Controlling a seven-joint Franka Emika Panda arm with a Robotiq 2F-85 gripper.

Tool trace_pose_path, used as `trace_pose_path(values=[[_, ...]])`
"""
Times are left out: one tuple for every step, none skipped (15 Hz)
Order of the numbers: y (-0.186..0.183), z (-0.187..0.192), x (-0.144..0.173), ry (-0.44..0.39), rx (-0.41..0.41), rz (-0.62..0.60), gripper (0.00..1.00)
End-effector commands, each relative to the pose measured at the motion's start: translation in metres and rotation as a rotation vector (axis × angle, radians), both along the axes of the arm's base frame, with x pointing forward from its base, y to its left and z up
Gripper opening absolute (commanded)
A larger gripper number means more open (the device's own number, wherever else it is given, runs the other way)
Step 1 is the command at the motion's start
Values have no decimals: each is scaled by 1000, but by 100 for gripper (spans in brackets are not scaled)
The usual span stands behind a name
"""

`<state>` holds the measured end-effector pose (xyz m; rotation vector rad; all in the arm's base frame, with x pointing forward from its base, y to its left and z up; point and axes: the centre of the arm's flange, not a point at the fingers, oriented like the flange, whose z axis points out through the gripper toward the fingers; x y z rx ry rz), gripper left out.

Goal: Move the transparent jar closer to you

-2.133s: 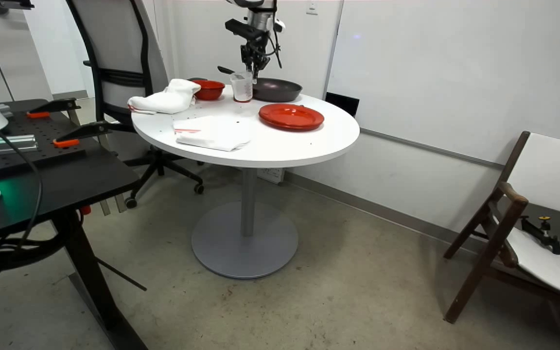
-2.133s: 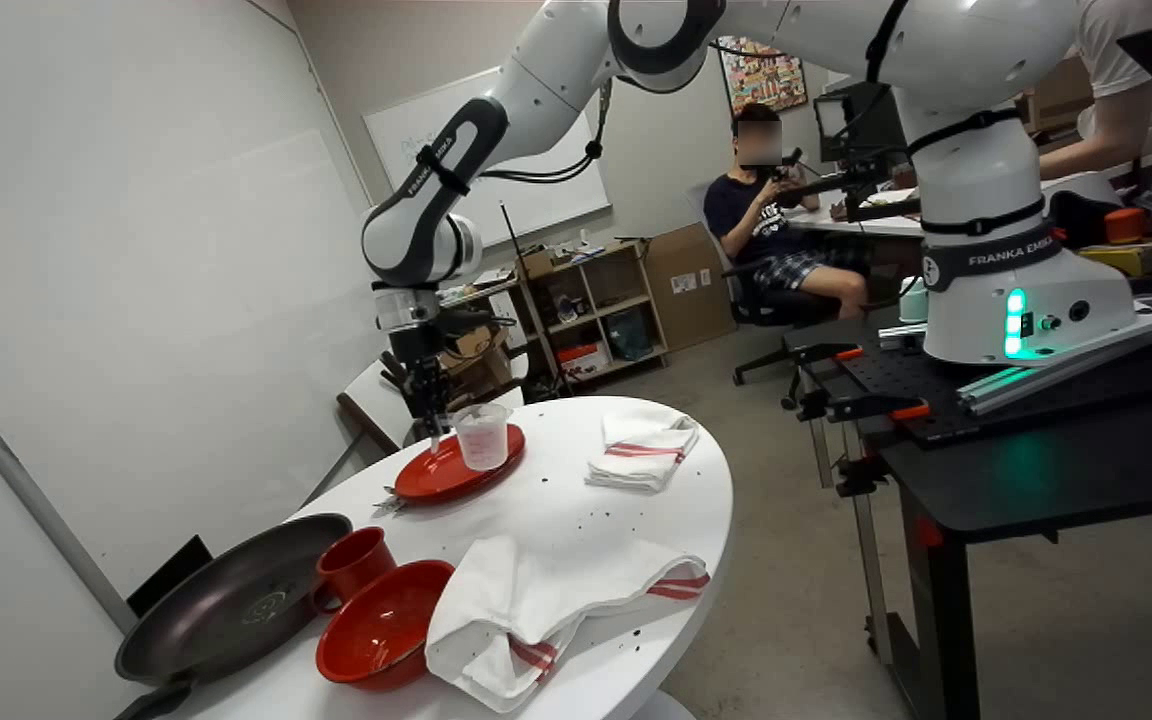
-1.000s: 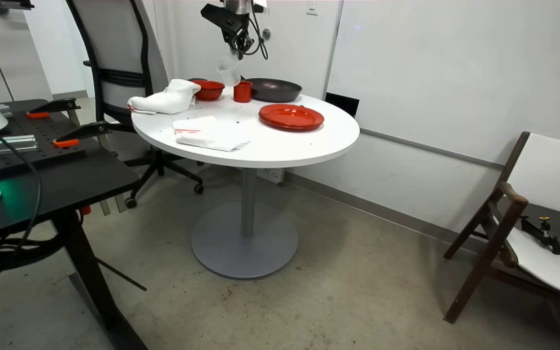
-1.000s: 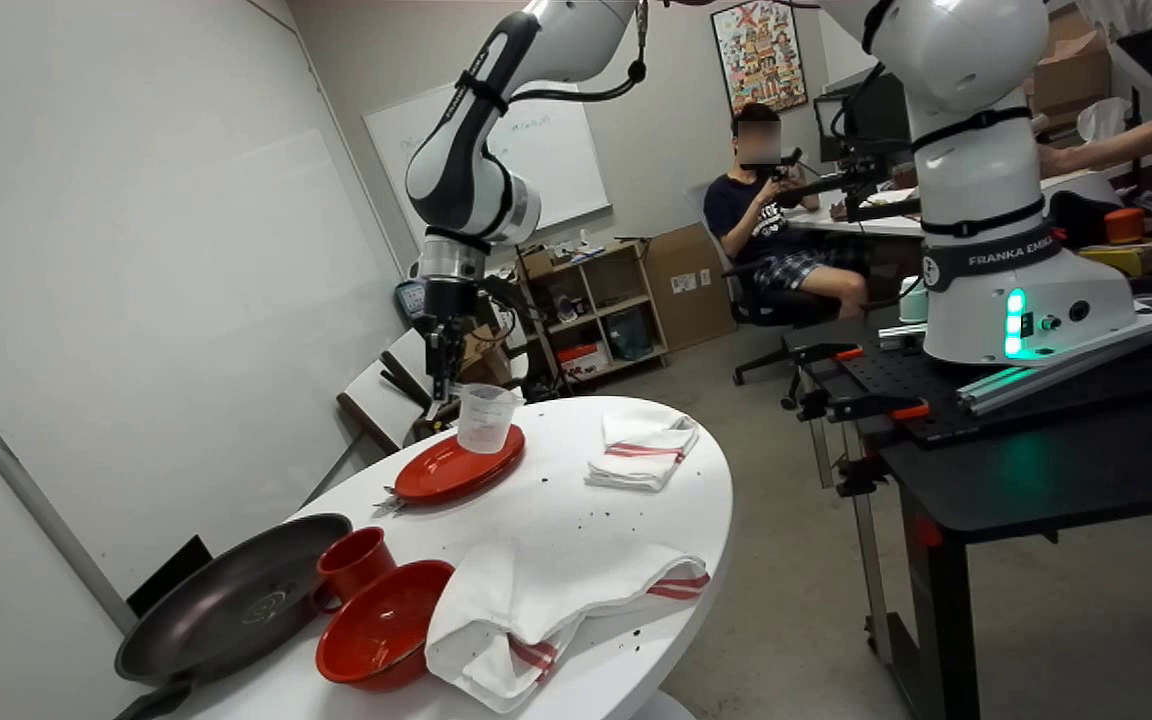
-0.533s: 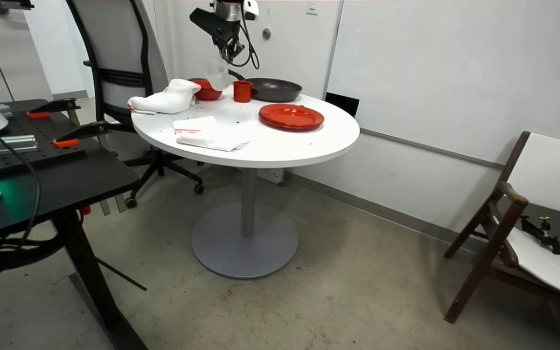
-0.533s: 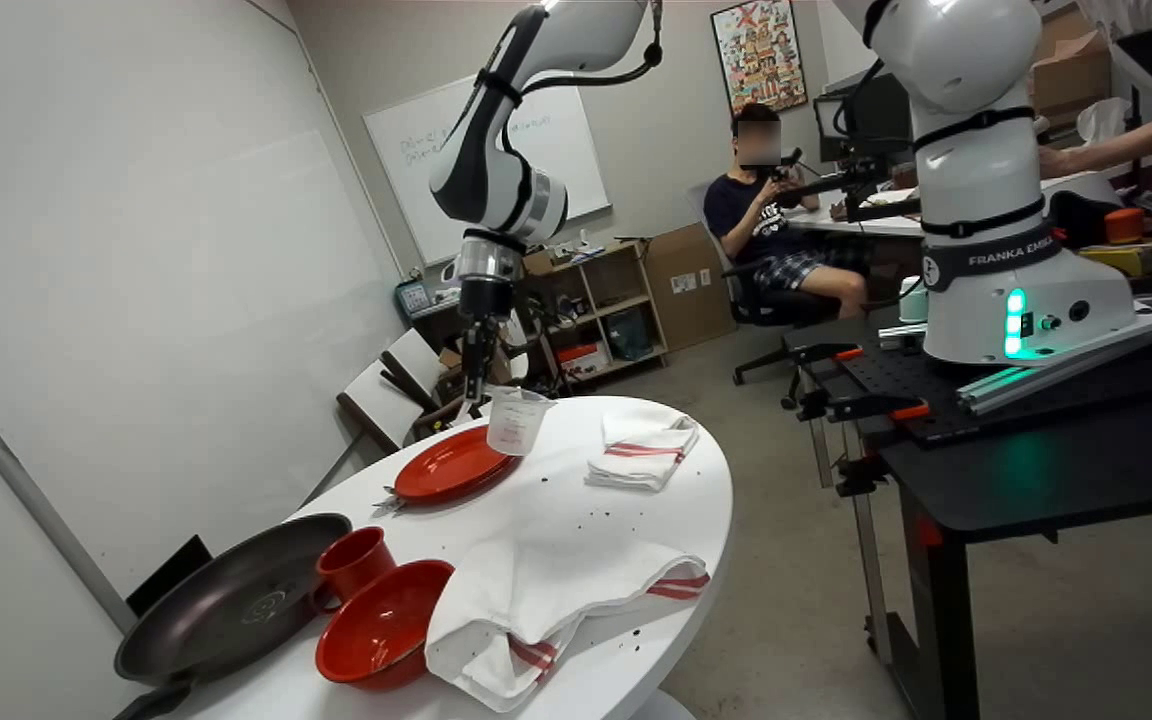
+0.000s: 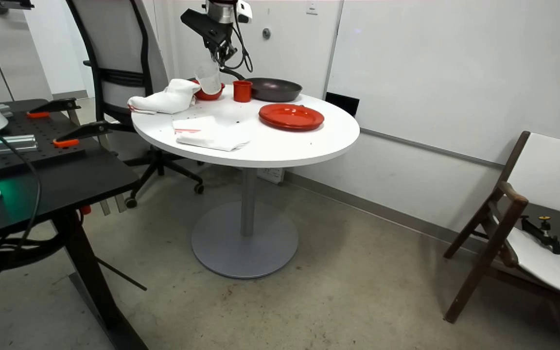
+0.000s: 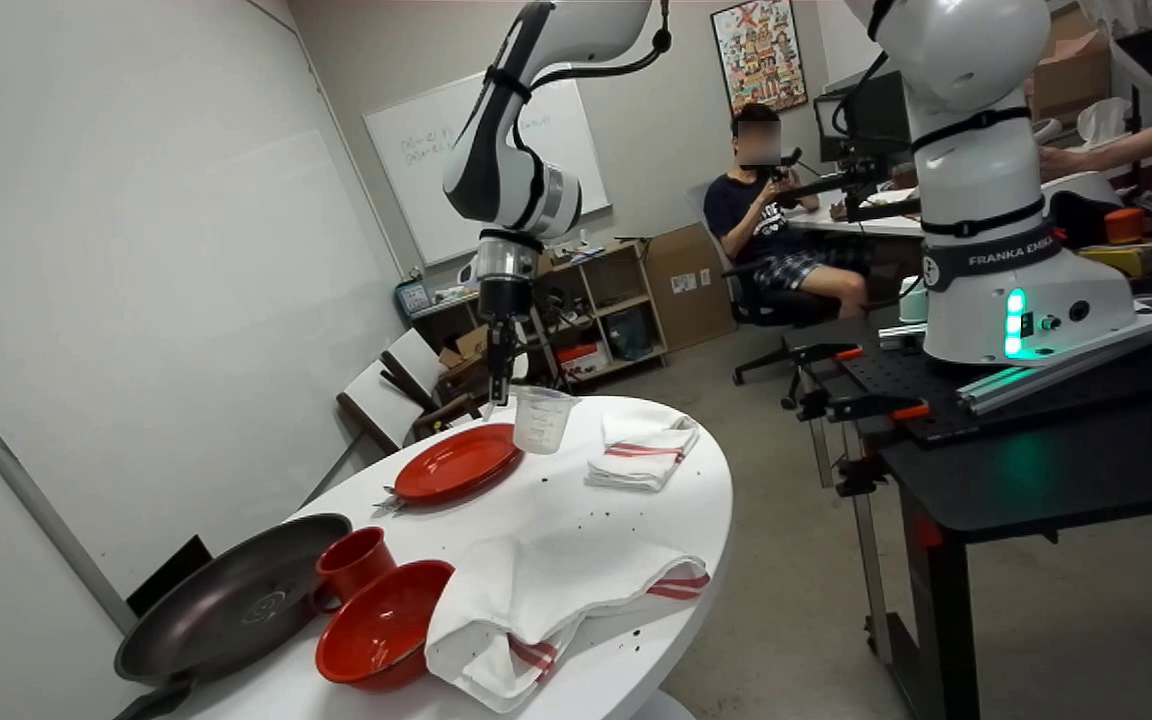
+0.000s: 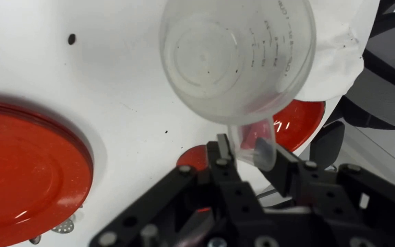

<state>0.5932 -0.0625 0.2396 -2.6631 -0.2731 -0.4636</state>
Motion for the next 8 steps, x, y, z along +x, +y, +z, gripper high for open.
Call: trace_pose_path(values=[[18, 7, -24, 37, -14, 34, 7], [24, 5, -29, 50, -17, 49, 7], [30, 3, -33, 61, -18, 60, 7], [37, 0, -38, 81, -25, 69, 7], [44, -2, -44, 101, -30, 71, 7], [50, -4, -51, 124, -40, 72, 7], [55, -6, -57, 143, -41, 75, 7], [60, -9, -63, 162, -47, 77, 7]])
